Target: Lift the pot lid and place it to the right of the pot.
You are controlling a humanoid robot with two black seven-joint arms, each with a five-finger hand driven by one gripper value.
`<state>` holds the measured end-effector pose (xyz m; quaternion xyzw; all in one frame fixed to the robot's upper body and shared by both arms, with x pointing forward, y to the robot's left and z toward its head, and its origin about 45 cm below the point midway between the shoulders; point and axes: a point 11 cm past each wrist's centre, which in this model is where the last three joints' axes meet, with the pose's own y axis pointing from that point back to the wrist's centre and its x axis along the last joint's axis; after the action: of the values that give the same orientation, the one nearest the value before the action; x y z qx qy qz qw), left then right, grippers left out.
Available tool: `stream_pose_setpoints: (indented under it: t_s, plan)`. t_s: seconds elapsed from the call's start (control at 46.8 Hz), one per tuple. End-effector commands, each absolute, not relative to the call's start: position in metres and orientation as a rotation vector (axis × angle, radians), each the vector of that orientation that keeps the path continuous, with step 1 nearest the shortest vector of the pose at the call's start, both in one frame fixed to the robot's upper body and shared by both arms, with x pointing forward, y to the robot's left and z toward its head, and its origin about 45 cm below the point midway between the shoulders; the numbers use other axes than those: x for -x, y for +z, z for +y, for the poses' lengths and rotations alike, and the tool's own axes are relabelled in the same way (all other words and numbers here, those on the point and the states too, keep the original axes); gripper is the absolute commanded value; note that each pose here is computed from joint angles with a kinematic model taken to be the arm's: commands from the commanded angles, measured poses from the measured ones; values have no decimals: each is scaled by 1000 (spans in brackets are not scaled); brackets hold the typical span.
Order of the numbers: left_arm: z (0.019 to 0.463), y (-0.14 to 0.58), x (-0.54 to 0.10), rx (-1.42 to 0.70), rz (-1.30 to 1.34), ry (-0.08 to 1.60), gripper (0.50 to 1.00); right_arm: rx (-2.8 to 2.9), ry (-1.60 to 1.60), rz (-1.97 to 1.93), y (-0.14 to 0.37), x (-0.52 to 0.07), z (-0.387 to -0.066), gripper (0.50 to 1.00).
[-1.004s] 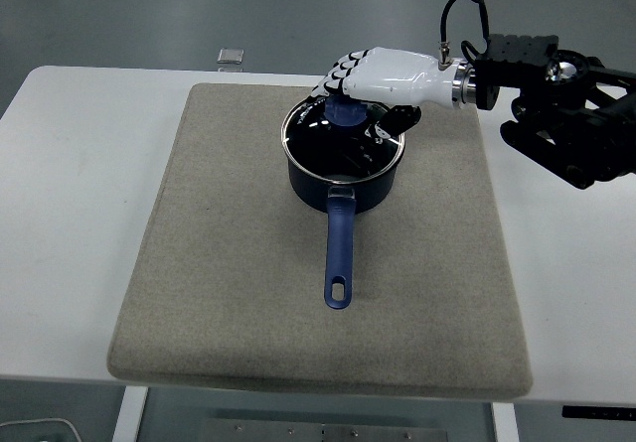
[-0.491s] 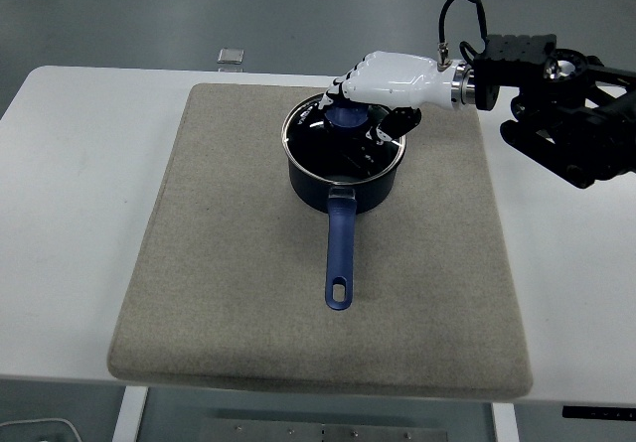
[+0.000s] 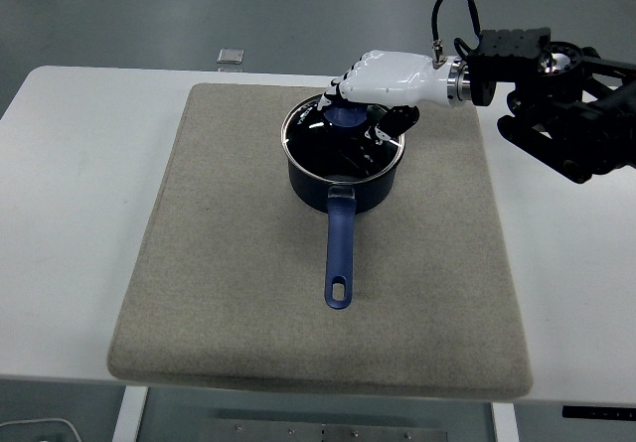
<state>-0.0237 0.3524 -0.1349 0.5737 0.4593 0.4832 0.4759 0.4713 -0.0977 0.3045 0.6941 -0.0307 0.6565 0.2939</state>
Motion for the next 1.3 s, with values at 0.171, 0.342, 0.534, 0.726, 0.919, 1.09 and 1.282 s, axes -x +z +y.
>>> stream_pose_setpoints:
  t_s: [0.171,0.342,0.534,0.726,0.919,1.09,1.282]
  plan:
    - [352,-135,24,-1402,1123,1181,1000,-1842,1747,-77,306,-472,-97,500]
    - [352,-135,24,-1403,1122,1180,1000,-1829,1766,-80,315,-474,-95,500]
    - [352,-135,24,-1402,1123,1181,1000,-1827,1767,-79,315,-474,-95,500]
    - [352,-135,24,-1402,1123,1181,1000,-1822,1774,-79,318,-475,-94,500]
    - [352,-135,24,-1402,1122,1179,1000,-1815,1784,-80,323,-476,-93,500]
    - [352,-135,24,-1402,1122,1179,1000,-1814,1785,-80,324,-476,-93,500]
    - [352,-135,24,-1401,1123,1180,1000,-1795,1785,-75,333,-478,-93,500]
